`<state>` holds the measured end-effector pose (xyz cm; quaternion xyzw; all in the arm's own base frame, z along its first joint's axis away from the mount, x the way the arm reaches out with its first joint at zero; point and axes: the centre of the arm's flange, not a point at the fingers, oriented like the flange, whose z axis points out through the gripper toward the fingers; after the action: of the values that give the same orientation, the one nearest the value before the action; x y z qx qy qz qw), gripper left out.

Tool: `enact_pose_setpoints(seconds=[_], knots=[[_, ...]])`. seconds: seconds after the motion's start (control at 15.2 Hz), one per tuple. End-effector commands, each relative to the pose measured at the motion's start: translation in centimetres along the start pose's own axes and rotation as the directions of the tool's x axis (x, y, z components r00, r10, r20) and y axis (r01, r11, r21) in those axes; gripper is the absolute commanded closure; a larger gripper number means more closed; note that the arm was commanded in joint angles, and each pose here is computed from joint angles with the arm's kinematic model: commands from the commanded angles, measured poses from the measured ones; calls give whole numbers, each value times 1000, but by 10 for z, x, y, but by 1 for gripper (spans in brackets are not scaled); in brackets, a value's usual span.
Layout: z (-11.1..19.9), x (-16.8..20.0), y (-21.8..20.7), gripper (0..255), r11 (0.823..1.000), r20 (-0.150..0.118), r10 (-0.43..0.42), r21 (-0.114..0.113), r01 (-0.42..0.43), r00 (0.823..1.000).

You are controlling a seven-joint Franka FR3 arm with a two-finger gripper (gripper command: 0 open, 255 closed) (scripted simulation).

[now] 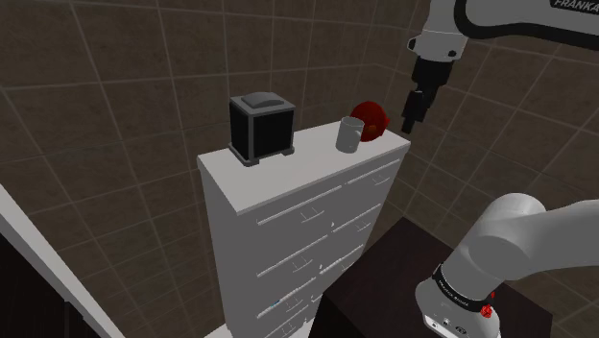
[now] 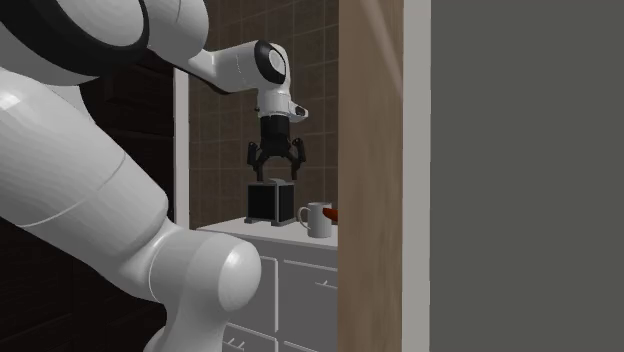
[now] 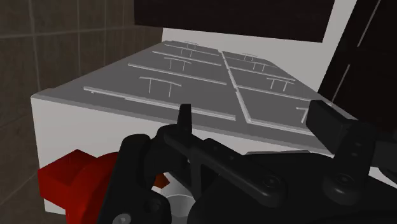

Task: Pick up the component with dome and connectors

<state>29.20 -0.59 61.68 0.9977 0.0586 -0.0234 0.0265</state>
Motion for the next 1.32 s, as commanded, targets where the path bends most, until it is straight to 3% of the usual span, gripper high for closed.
enact_pose_setpoints(seconds=[0.0,0.13,0.26,0.4,0.59,0.73,0.92,1.06,1.25], knots=[[0,0,0,0,1000,0,0,0,0,1000],[8,6,26,0,994,-20,-113,10,113,993],[17,14,50,0,974,-40,-224,18,225,974],[25,25,74,0,942,-62,-333,24,334,941],[38,48,106,0,871,-95,-486,27,490,869],[47,65,125,0,810,-117,-580,26,586,807],[59,96,149,0,699,-149,-705,21,715,693],[67,119,162,0,613,-170,-777,14,790,606],[78,156,176,0,470,-199,-865,-1,883,461]])
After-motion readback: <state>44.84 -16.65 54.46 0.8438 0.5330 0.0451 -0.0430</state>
